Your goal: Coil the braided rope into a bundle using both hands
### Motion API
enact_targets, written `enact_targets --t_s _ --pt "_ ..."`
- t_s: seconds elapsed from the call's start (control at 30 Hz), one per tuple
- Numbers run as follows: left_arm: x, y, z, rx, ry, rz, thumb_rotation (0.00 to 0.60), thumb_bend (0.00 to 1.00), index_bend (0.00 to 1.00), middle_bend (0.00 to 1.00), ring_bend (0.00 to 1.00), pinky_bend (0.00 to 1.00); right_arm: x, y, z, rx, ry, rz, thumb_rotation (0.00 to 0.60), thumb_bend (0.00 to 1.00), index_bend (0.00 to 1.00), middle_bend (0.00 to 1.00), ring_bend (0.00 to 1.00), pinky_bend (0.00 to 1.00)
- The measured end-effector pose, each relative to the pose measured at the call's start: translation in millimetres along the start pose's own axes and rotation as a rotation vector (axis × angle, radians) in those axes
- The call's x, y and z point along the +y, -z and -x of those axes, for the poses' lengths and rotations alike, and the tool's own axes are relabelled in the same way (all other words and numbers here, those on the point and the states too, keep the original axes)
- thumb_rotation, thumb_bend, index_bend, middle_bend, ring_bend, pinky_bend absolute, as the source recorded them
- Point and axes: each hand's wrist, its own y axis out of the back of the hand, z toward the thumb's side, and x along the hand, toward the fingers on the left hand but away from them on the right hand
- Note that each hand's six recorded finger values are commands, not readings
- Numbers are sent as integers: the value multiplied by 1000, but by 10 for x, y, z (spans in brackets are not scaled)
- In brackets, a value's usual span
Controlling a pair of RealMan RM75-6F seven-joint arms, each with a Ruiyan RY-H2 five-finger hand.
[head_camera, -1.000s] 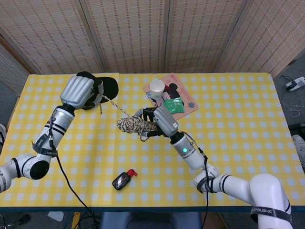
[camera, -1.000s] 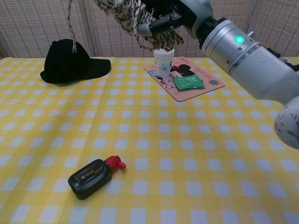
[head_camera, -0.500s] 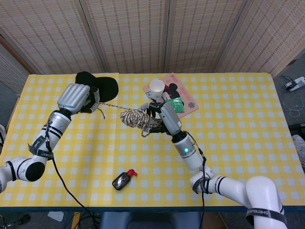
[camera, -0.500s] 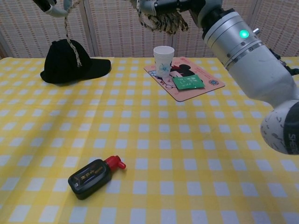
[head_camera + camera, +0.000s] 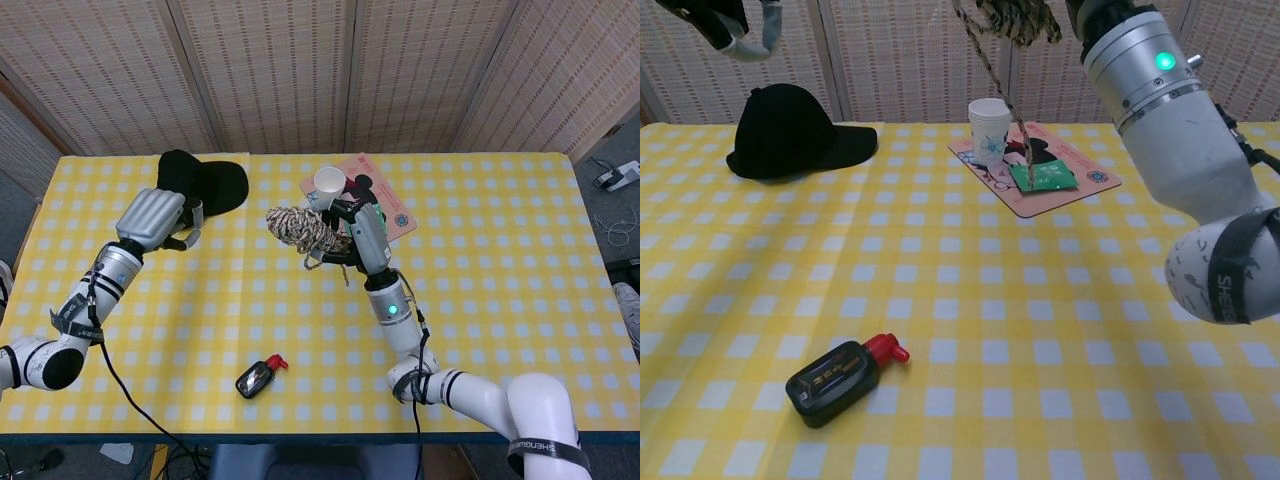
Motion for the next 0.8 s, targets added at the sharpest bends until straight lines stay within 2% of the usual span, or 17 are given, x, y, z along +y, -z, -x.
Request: enact_targets --t_s 0.2,0.33,0.43,0.6,0.73,0.8 --pt "-27 54 13 12 9 7 600 394 691 1000 1000 1000 56 16 23 -5 38 -1 600 319 873 680 633 689" --pt "-53 107 26 23 14 21 600 394 687 1000 1000 1000 65 32 26 -9 32 -12 600 320 873 680 634 689" --pt "-72 156 43 34 13 36 600 393 632 1000 989 1000 68 46 29 -8 13 -35 600 322 873 680 634 689" --pt "-78 262 94 58 -3 37 600 389 471 968 873 1000 111 75 25 -8 -22 -97 600 329 873 680 634 689" --pt "-70 352 148 81 -40 27 600 387 409 862 768 990 149 103 0 -12 -47 -131 600 333 873 680 634 689" --pt "-68 406 184 97 -63 22 600 385 369 789 693 939 172 114 -9 -15 -58 -144 600 336 873 680 634 689"
